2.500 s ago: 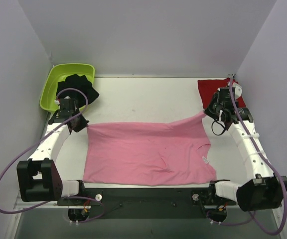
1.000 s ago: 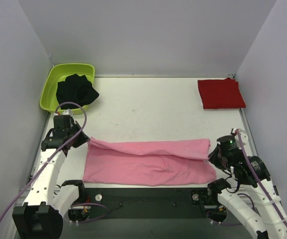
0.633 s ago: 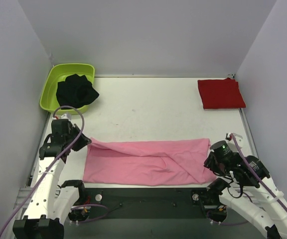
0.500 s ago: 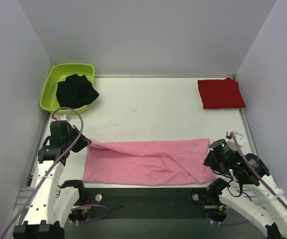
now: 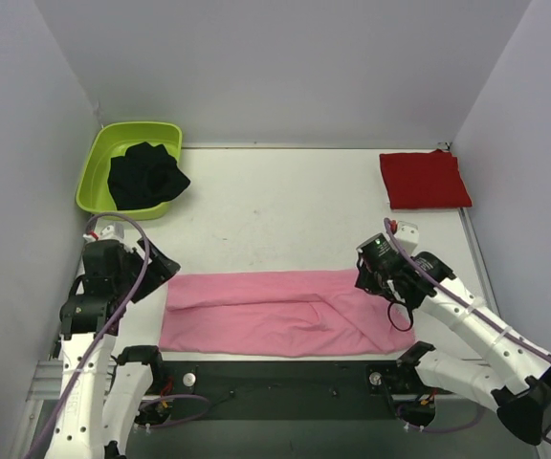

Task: Fold and stack the t-shirts

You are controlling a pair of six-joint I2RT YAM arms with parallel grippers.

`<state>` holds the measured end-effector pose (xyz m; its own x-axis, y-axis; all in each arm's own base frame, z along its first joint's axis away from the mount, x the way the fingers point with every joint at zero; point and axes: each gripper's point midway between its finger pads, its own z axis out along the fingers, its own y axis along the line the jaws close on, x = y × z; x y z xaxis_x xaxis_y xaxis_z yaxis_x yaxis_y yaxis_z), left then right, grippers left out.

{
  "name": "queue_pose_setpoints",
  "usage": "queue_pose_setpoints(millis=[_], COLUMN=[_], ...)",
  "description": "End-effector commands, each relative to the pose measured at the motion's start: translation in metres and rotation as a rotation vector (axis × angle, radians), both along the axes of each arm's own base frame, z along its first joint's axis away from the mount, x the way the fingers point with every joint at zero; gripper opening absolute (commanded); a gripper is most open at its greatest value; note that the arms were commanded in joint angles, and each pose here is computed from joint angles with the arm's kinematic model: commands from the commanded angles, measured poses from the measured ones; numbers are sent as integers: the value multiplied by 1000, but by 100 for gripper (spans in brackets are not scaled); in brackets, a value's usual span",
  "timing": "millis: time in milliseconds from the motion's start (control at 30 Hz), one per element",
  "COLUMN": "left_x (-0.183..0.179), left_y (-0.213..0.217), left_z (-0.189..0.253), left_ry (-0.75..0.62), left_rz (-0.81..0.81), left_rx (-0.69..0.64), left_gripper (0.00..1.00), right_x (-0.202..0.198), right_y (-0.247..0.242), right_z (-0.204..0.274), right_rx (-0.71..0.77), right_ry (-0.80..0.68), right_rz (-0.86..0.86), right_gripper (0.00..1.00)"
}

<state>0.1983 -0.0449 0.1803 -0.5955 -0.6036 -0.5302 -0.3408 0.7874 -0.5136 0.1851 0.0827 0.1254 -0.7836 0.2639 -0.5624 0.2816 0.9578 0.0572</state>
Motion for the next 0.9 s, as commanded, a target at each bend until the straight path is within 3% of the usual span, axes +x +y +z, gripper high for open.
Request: queue_pose_setpoints(millis=[0,200,433,867], left_x=[9,41,64,64], left_y=[-3,-22,-24,-24], left_z=[4,-10,-22,-31], left_ry=[-28,-64,-49,-38], left_rz=[-16,-67,-80,-80], left_rx=[-16,-122,-125,-122], left_gripper=[82,82,81,80], right_x=[22,49,64,52], right_y=[12,31,20,10], right_z=[-6,-28,-67,-95], right_rx=[-34,-53,-39,-47], right_ry=[-28,1,81,150], right_rz=[51,82,50,39], right_gripper=[50,50,48,43])
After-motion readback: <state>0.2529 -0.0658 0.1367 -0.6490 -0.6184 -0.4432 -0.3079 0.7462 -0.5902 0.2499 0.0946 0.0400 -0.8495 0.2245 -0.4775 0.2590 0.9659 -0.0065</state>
